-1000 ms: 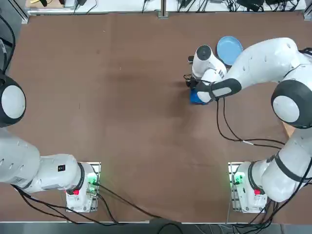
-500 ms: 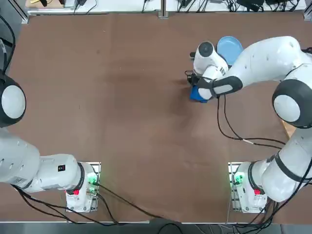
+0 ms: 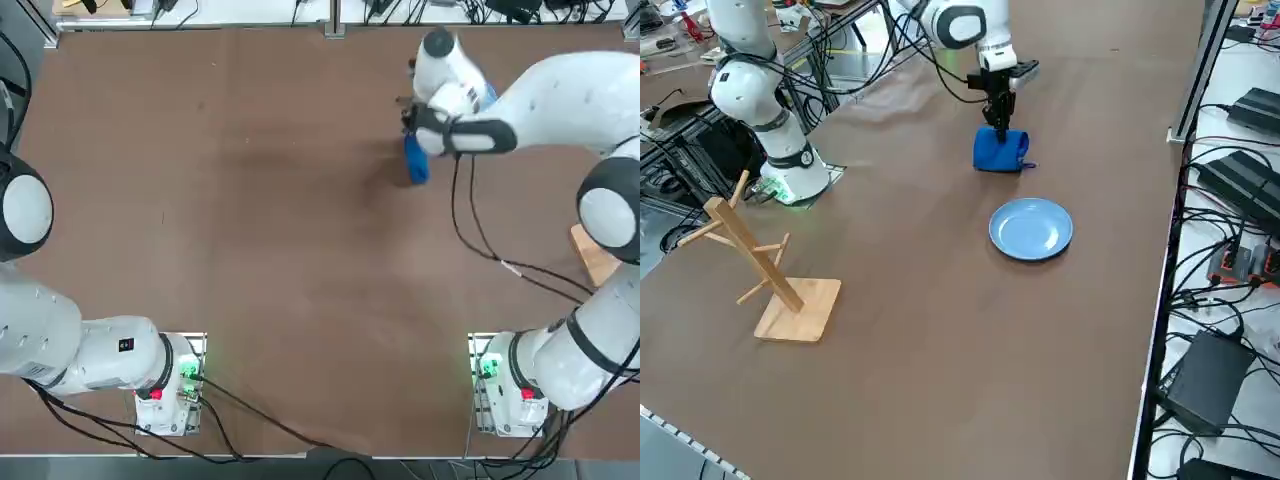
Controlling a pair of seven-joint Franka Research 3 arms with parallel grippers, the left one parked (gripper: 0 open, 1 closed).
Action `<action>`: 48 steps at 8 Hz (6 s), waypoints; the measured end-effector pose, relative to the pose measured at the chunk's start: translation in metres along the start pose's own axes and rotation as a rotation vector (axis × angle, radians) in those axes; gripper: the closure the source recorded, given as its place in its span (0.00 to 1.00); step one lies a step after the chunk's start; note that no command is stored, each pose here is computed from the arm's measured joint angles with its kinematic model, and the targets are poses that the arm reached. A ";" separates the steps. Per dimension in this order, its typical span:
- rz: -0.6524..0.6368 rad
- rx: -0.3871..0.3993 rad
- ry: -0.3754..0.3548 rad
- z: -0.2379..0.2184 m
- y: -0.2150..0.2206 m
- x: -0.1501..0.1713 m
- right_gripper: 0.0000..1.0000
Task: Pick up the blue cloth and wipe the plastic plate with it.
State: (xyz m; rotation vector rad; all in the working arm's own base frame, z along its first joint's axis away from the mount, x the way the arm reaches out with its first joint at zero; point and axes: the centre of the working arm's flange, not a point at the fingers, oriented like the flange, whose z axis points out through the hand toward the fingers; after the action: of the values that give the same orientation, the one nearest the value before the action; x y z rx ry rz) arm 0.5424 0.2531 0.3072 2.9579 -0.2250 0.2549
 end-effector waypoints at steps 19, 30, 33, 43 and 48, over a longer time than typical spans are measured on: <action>-0.034 0.091 -0.008 0.055 0.225 0.167 0.96; -0.011 0.119 -0.047 0.109 0.223 0.151 0.96; -0.004 0.117 -0.058 0.119 0.230 0.149 0.96; -0.035 0.134 -0.042 0.156 0.223 0.138 0.96; -0.037 0.148 -0.024 0.144 0.187 0.137 0.96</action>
State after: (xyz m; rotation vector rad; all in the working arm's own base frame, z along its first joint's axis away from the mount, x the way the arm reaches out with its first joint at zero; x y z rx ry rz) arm 0.6683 0.0267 0.2197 3.1097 -0.1611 0.2413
